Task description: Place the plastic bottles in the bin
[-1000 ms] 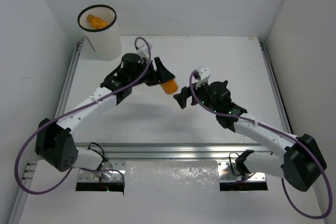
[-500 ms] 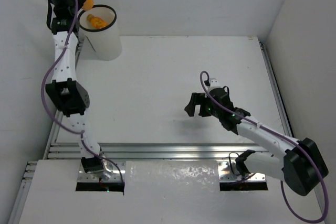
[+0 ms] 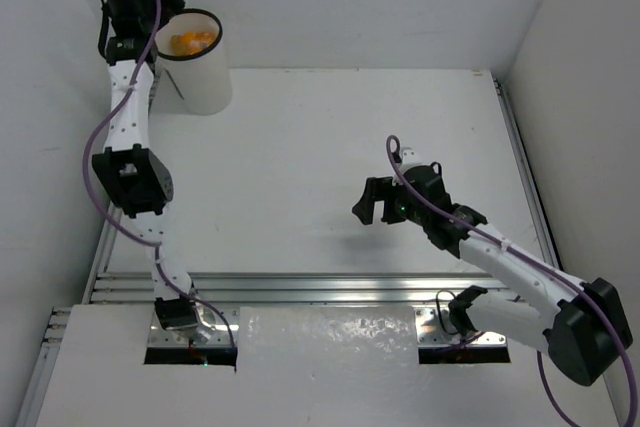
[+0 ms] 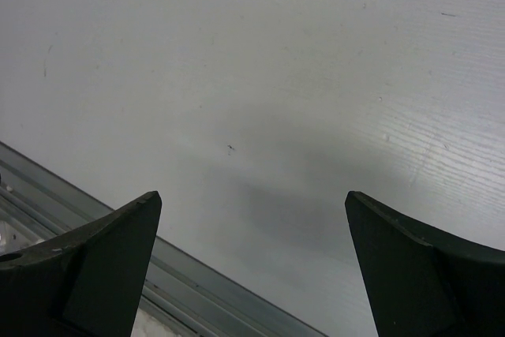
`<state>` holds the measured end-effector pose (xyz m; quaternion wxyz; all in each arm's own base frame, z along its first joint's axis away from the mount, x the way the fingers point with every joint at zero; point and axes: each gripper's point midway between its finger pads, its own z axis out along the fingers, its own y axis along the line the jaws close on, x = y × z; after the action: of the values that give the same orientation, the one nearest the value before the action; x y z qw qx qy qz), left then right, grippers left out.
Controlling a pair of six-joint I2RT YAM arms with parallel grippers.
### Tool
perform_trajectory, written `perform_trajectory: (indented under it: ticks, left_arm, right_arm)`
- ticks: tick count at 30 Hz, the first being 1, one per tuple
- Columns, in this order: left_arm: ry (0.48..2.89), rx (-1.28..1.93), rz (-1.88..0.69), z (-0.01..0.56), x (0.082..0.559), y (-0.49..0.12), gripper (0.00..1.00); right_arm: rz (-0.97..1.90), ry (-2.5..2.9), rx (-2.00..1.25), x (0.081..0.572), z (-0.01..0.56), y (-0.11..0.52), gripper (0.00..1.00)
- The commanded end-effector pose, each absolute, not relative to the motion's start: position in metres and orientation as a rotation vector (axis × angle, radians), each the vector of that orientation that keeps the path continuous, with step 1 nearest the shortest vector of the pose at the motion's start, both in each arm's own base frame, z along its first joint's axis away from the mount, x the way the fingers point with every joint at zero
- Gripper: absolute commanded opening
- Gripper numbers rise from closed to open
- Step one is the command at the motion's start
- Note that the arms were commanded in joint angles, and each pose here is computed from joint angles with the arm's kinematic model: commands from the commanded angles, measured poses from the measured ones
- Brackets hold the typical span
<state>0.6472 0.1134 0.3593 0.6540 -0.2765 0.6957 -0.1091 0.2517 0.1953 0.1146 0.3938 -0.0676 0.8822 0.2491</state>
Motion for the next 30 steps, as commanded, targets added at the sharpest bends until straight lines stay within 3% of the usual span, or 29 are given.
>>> perform_trajectory:
  ticks: [1, 4, 7, 8, 9, 10, 11, 13, 18, 26, 30]
  left_arm:
    - [1.317, -0.523, -0.149, 0.512, 0.567, 0.109, 1.00]
    - [1.356, -0.590, -0.075, 0.521, 0.527, 0.114, 1.00]
    - [1.520, -0.638, -0.093, 0.480, 0.492, 0.100, 1.00]
    - [1.661, -0.680, -0.087, 0.423, 0.487, 0.093, 1.00]
    - [1.691, -0.659, -0.130, 0.420, 0.461, 0.064, 1.00]
    - [1.841, -0.683, -0.103, 0.348, 0.449, 0.051, 1.00]
    - [1.775, -0.650, -0.127, 0.366, 0.423, 0.033, 1.00]
    - [1.890, -0.553, -0.131, 0.305, 0.397, -0.016, 1.00]
    - [1.933, -0.404, -0.190, 0.283, 0.334, -0.064, 1.00]
    - [1.876, -0.405, -0.010, 0.253, 0.273, -0.017, 1.00]
    - [1.854, -0.426, 0.008, 0.251, 0.266, -0.011, 1.00]
  right_arm:
    - [0.609, 2.211, -0.215, 0.257, 0.131, 0.197, 0.99]
    - [0.513, 2.226, -0.224, 0.262, 0.129, 0.186, 0.99]
    - [0.367, 2.190, -0.194, 0.270, 0.138, 0.164, 0.99]
    - [0.336, 2.175, -0.183, 0.272, 0.142, 0.158, 0.99]
    - [0.308, 2.150, -0.190, 0.271, 0.149, 0.152, 0.99]
    - [0.287, 2.134, -0.186, 0.272, 0.154, 0.147, 0.99]
    - [0.244, 2.112, -0.183, 0.274, 0.159, 0.140, 0.99]
    - [0.194, 2.103, -0.154, 0.271, 0.166, 0.128, 0.99]
    - [0.125, 2.152, -0.102, 0.251, 0.172, 0.105, 0.99]
    - [0.112, 2.152, -0.078, 0.221, 0.179, 0.082, 0.99]
    - [0.135, 2.088, -0.090, 0.217, 0.190, 0.079, 0.99]
